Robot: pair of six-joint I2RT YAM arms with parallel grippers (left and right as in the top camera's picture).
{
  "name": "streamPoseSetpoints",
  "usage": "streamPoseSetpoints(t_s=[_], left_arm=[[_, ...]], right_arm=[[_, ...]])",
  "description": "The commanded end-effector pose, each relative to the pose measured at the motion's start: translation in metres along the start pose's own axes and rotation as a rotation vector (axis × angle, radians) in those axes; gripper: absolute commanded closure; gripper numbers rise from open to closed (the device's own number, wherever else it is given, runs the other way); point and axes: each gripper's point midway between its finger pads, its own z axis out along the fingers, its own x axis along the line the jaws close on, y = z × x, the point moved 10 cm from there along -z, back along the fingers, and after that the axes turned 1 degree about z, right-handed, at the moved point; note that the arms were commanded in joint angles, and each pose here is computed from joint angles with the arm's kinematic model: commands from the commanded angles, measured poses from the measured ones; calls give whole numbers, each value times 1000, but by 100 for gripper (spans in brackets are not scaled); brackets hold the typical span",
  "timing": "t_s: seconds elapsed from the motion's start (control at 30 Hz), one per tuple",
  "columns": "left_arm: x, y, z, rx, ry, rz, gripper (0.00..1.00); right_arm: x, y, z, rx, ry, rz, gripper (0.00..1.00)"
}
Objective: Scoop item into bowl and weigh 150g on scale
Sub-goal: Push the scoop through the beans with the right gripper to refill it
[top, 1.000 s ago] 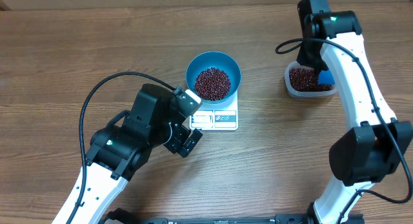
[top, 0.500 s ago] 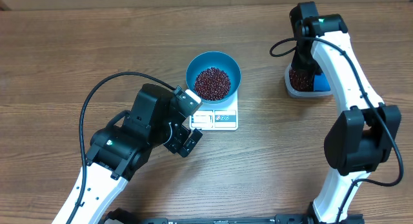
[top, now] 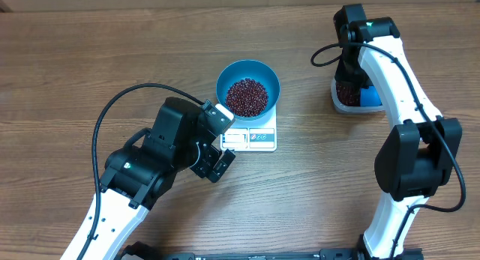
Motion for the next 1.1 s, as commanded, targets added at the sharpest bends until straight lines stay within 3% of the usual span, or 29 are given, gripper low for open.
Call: streamPoseSetpoints(t_s=[0.0,1.07], left_arm=[[1,4,-3,-15,-8,8,0],[1,4,-3,-15,-7,8,1]], right_arm=[[6,-4,7,49,41,-28,96],[21,0,5,90,302,-98,96]])
